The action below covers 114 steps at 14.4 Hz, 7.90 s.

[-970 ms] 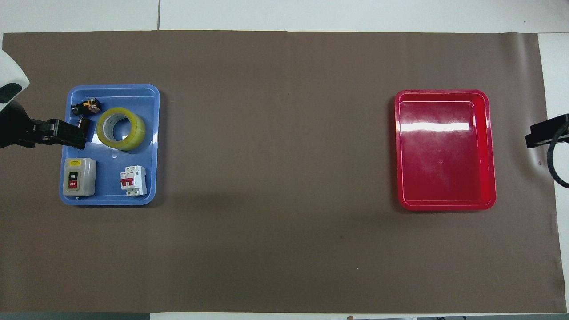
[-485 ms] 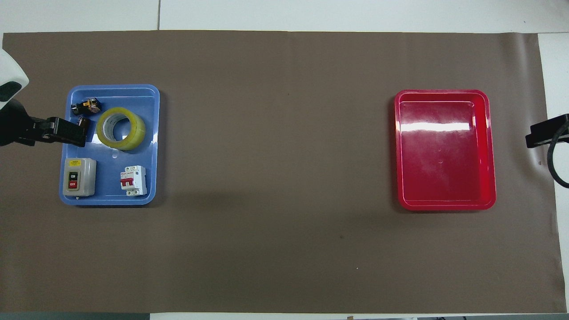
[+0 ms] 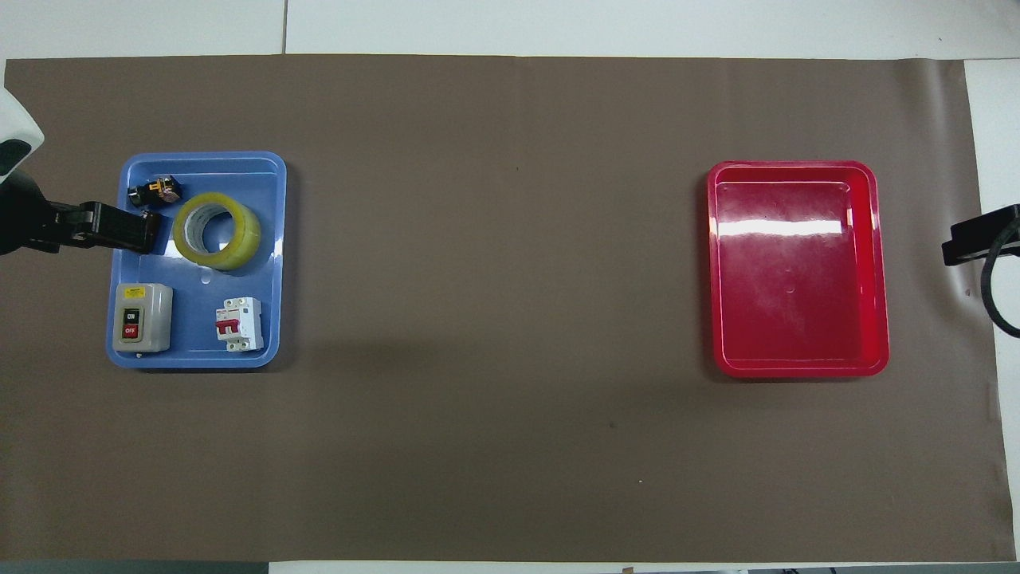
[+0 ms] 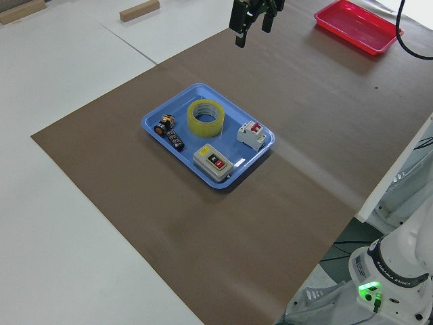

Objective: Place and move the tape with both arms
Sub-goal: 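Reach the left gripper down onto the yellow tape roll in the blue tray, then lift the yellow tape with the left gripper toward the table middle, then set the tape on the table and withdraw the left gripper, then reach the right gripper to the yellow tape and grasp it, then carry the tape with the right gripper into the red tray and release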

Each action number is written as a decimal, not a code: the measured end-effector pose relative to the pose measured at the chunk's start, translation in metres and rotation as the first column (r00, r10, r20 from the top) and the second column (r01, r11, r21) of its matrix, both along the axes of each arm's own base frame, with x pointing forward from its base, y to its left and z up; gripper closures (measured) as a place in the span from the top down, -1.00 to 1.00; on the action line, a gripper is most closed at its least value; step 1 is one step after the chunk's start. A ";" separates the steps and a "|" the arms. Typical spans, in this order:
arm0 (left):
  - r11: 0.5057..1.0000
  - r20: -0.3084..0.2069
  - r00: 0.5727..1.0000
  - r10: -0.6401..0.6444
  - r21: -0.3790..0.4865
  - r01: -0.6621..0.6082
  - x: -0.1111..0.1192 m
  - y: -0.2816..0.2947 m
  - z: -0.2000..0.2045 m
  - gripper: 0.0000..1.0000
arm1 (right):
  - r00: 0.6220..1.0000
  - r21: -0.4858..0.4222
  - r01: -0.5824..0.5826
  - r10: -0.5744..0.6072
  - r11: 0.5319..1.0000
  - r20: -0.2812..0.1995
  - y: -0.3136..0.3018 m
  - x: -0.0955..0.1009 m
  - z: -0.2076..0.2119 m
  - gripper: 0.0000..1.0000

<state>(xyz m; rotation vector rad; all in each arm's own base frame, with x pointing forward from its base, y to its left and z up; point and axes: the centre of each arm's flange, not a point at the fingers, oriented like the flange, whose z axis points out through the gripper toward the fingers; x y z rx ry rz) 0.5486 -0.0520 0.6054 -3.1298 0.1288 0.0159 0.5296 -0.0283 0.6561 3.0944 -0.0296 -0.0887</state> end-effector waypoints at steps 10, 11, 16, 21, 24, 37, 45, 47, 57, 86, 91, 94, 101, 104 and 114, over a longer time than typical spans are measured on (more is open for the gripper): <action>0.989 0.058 0.987 0.150 0.007 -0.151 0.077 0.079 -0.123 1.00 | 1.000 0.000 0.000 0.000 1.000 0.000 0.000 0.000 0.000 1.00; 0.988 0.057 0.986 0.156 0.006 -0.157 0.084 0.084 -0.146 1.00 | 1.000 0.000 0.000 0.000 1.000 0.000 0.000 0.000 0.000 1.00; 0.986 0.046 0.985 0.167 0.001 -0.167 0.084 0.090 -0.234 0.91 | 1.000 0.000 0.000 0.000 1.000 0.000 0.000 0.000 0.000 1.00; 0.984 0.029 0.983 0.181 0.000 -0.181 0.081 0.087 -0.259 0.65 | 1.000 0.000 0.000 0.000 1.000 0.000 0.000 0.000 0.000 1.00; 0.976 0.019 0.976 0.217 0.000 -0.217 0.080 0.085 -0.266 0.29 | 1.000 0.000 0.000 0.000 1.000 0.000 0.000 0.000 0.000 1.00; 0.978 -0.031 0.977 0.211 0.009 -0.210 0.084 0.069 -0.255 -0.59 | 1.000 0.000 0.000 0.000 1.000 -0.001 0.000 0.000 0.000 1.00; 0.964 -0.078 0.961 0.265 0.045 -0.262 0.073 -0.130 -0.130 -0.59 | 1.000 0.000 0.000 0.000 1.000 -0.001 0.000 0.000 0.000 1.00; 0.959 -0.075 0.956 0.283 0.021 -0.283 0.047 -0.212 -0.130 -0.59 | 1.000 0.000 0.000 0.000 1.000 -0.001 0.000 0.000 0.000 1.00; 0.956 -0.065 0.955 0.290 -0.028 -0.292 0.000 -0.390 -0.243 -0.59 | 1.000 0.039 0.019 -0.019 0.999 0.001 -0.008 0.000 0.000 1.00; 0.979 -0.127 0.971 0.204 0.001 -0.205 0.023 -0.027 -0.021 1.00 | 0.983 0.013 -0.179 0.178 0.984 0.032 0.212 0.050 -0.114 1.00; 0.994 -0.126 0.987 0.104 -0.011 -0.106 -0.001 0.005 0.008 1.00 | 0.977 -0.006 -0.205 0.205 0.979 0.060 0.328 0.062 -0.231 1.00; 0.995 -0.136 0.986 0.099 -0.011 -0.102 -0.009 0.006 0.006 1.00 | 0.965 -0.003 -0.242 0.241 0.970 0.101 0.343 0.066 -0.295 1.00; 0.996 -0.148 0.985 0.090 -0.010 -0.093 -0.009 0.002 -0.001 1.00 | 0.920 0.003 -0.374 0.371 0.927 0.128 0.326 0.047 -0.357 0.99; 0.997 -0.143 0.986 0.080 -0.011 -0.082 -0.010 -0.004 0.000 1.00 | 0.933 0.056 -0.342 0.331 0.938 0.140 0.323 0.042 -0.364 0.70; 0.997 -0.142 0.987 0.077 -0.012 -0.080 -0.010 -0.004 0.001 1.00 | 0.954 0.063 -0.300 0.299 0.952 0.029 0.273 0.064 -0.329 -0.58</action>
